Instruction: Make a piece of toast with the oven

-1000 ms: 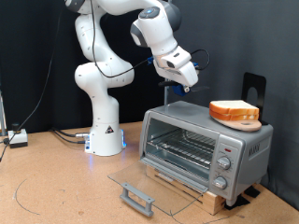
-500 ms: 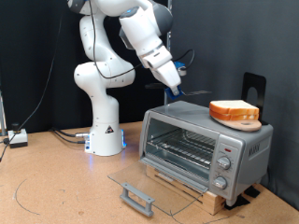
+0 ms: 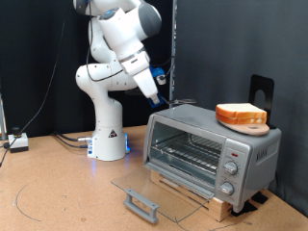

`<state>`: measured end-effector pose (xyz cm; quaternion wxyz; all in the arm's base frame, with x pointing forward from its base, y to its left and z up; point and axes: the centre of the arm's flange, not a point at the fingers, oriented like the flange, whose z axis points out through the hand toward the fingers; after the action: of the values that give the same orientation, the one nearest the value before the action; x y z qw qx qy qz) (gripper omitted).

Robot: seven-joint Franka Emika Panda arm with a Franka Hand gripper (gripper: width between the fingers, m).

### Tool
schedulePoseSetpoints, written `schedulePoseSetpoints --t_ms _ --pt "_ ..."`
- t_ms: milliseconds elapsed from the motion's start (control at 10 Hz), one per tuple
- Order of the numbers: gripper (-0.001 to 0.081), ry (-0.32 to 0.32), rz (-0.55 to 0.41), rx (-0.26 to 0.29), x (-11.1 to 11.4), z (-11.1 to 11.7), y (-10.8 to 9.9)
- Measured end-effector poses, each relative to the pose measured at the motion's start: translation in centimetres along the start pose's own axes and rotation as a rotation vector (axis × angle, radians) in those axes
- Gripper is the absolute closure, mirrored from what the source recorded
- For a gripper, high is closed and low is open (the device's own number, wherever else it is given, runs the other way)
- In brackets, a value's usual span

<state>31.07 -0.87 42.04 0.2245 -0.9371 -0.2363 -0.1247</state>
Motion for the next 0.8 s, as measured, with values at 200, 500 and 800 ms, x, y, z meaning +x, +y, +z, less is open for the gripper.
schedulePoseSetpoints --t_ms 200,500,800 --pt "0.0410 0.001 -0.003 0.001 -0.2 -0.2 0.3" --pt "0.0410 -0.057 -0.112 -0.089 1.9 0.0 -0.6" --pt "0.0410 -0.160 -0.171 -0.120 4.8 1.0 -0.1"
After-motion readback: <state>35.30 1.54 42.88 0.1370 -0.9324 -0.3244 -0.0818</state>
